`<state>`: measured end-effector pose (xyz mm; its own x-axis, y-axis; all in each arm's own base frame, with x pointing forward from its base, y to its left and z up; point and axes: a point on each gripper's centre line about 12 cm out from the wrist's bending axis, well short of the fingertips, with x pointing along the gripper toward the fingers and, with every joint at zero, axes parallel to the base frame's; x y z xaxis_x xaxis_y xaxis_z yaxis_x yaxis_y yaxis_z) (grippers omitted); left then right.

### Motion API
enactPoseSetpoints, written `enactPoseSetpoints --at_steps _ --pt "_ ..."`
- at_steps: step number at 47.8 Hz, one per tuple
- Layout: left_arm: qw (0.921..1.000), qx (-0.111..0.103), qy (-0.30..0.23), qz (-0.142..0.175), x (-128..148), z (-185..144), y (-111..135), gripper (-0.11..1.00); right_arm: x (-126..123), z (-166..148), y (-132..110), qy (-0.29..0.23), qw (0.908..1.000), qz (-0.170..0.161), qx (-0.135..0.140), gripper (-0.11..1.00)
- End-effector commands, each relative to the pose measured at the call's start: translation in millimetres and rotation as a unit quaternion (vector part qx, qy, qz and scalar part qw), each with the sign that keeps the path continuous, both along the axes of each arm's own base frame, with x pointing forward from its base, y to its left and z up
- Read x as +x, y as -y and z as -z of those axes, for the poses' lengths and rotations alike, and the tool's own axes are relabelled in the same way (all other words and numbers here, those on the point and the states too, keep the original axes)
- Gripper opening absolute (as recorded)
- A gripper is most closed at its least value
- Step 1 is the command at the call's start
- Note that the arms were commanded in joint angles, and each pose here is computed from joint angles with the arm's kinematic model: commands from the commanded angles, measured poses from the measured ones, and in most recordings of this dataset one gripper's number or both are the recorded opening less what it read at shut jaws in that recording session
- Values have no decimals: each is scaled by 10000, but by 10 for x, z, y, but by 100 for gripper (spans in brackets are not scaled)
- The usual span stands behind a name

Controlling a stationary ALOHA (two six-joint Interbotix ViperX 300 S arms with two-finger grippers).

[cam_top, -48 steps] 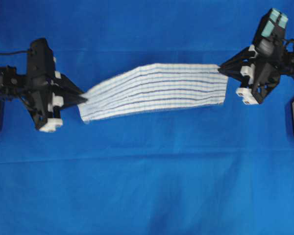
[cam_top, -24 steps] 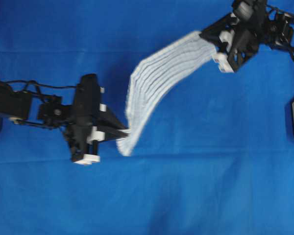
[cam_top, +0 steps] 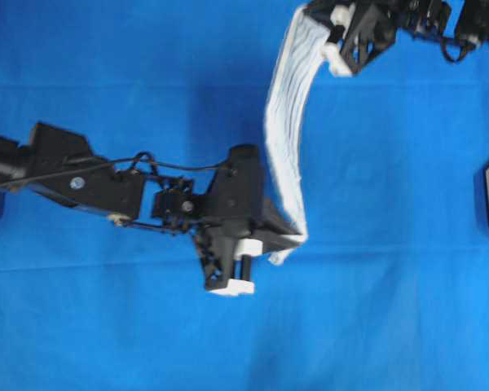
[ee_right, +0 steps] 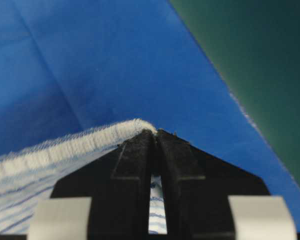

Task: Fold the blue towel.
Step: 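Lift the strip and rotate it to lie vertically, right gripper moving far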

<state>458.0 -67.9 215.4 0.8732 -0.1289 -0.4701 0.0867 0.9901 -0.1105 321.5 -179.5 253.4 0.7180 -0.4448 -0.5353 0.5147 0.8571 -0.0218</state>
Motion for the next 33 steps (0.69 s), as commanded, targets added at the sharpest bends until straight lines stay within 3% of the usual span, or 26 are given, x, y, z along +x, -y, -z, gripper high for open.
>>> enactPoseSetpoints --at_steps 1,16,23,33 --pt "9995 -27 322 24 121 -201 32 4 -49 -111 39 107 9999 68 -92 5" --pt "9988 -33 483 45 407 -9 97 4 -310 -32 -10 -9 9998 202 -38 5" --pt "9992 -32 390 45 342 101 94 4 -197 145 46 -205 9996 176 71 5" --pt "9999 -116 60 -30 33 283 44 4 108 343 198 -224 9996 81 115 5"
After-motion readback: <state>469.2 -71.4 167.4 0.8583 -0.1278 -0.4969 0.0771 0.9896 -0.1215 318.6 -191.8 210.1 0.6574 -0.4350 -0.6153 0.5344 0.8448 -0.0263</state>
